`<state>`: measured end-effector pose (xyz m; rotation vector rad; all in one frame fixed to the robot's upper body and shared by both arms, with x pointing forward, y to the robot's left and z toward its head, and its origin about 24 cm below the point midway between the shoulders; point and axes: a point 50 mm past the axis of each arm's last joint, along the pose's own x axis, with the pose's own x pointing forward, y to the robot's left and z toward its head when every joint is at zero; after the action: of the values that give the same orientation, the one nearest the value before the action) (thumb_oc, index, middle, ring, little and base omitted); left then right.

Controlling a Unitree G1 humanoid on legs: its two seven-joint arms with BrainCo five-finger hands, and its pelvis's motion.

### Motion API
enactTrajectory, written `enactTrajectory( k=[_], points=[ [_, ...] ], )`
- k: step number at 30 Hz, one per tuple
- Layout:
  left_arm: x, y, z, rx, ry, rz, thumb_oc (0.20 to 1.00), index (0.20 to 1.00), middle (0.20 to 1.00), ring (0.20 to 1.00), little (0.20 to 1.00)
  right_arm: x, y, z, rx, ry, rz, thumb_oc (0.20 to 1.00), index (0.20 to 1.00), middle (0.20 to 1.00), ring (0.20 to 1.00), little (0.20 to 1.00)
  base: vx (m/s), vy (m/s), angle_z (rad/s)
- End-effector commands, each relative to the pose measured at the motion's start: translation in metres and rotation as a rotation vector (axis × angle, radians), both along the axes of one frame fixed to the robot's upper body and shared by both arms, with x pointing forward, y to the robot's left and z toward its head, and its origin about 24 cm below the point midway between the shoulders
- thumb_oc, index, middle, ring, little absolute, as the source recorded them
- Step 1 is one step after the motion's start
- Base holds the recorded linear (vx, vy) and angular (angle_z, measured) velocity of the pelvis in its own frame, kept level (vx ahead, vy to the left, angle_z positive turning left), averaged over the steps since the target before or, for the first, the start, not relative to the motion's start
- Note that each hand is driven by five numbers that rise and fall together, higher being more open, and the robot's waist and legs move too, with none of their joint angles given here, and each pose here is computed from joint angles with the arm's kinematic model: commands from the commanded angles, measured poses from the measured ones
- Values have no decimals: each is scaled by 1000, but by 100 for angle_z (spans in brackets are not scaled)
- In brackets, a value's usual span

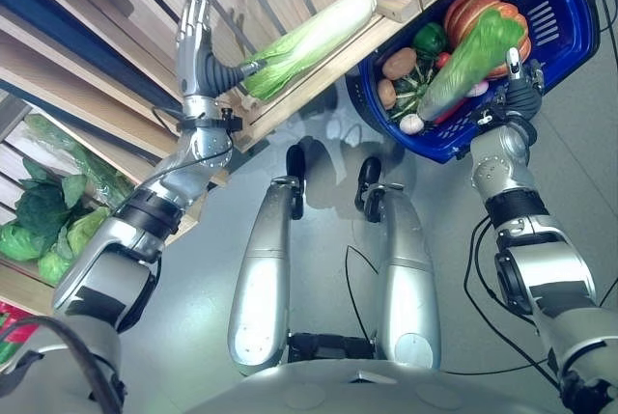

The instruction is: Pick up fruits and vegetables into the basket

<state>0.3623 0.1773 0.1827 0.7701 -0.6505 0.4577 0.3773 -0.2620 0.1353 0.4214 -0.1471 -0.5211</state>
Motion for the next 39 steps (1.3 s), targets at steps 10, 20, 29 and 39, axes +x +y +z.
enactTrajectory(
  k=[10, 20, 29, 39],
  points=[
    [23, 10, -2, -20, 27, 176, 1000, 1000, 1000, 1000, 1000, 4, 12, 10, -189, -13, -28, 1000, 1000, 1000, 1000, 1000, 9, -7, -8],
    [29, 27, -19, -43, 215, 281, 1000, 1000, 1000, 1000, 1000, -16, 58, 4, -8, -231, 149, 1000, 1000, 1000, 1000, 1000, -31, 44, -11],
    [30, 25, -46, -95, 410, 275, 1000, 1000, 1000, 1000, 1000, -30, 90, -10, 43, -263, 270, 1000, 1000, 1000, 1000, 1000, -16, 40, -5],
    [18, 45, -63, -19, 453, 598, 1000, 1000, 1000, 1000, 1000, -49, 112, -3, 129, -363, 272, 1000, 1000, 1000, 1000, 1000, -5, 22, -3]
  ],
)
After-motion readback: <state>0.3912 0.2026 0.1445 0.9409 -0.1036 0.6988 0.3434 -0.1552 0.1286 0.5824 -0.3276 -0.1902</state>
